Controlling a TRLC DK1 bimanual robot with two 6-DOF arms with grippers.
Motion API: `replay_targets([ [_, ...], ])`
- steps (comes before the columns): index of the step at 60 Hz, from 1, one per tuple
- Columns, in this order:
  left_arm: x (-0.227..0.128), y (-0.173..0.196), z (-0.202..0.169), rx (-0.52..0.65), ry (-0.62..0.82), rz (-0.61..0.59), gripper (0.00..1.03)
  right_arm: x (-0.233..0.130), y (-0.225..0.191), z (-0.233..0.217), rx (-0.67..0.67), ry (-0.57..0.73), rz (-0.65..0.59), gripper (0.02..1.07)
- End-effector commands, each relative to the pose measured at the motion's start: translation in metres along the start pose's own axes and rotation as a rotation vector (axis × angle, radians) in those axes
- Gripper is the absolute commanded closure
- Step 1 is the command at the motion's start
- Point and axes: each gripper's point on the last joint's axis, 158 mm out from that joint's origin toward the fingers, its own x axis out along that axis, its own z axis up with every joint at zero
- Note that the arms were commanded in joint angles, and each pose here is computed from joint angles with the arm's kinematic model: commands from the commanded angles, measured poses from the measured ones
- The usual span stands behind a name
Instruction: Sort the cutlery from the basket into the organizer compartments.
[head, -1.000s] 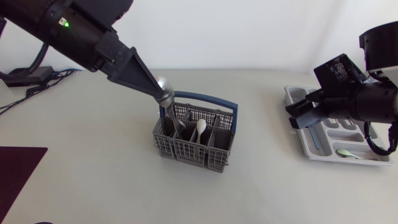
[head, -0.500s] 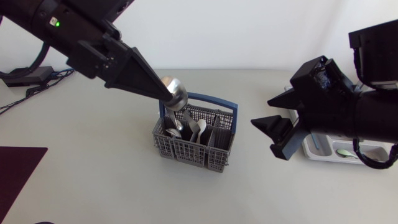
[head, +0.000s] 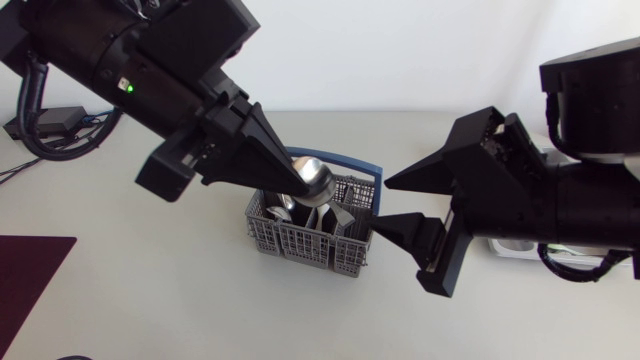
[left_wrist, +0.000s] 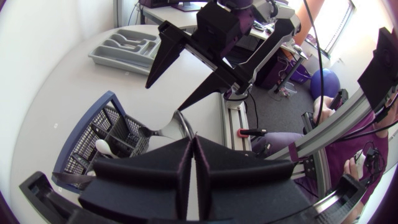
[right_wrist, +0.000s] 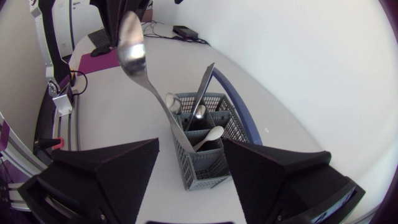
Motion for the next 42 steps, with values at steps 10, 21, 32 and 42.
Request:
replay_targets([
  [10, 0.014, -0.02, 0.003, 0.112, -0.009, -0.056, 1.0, 0.012, 0.029, -0.008, -0.063, -0.01, 0.099, 0.31],
  [21, 0.021, -0.026, 0.006, 0.138, -0.006, -0.076, 1.0, 0.015, 0.04, -0.008, -0.087, -0.026, 0.127, 0.31],
  [32, 0.025, -0.026, 0.008, 0.141, -0.002, -0.088, 1.0, 0.018, 0.044, -0.008, -0.091, -0.037, 0.145, 0.5],
  [42, 0.024, -0.027, 0.013, 0.148, -0.011, -0.093, 1.0, 0.02, 0.047, -0.01, -0.099, -0.036, 0.16, 0.63],
])
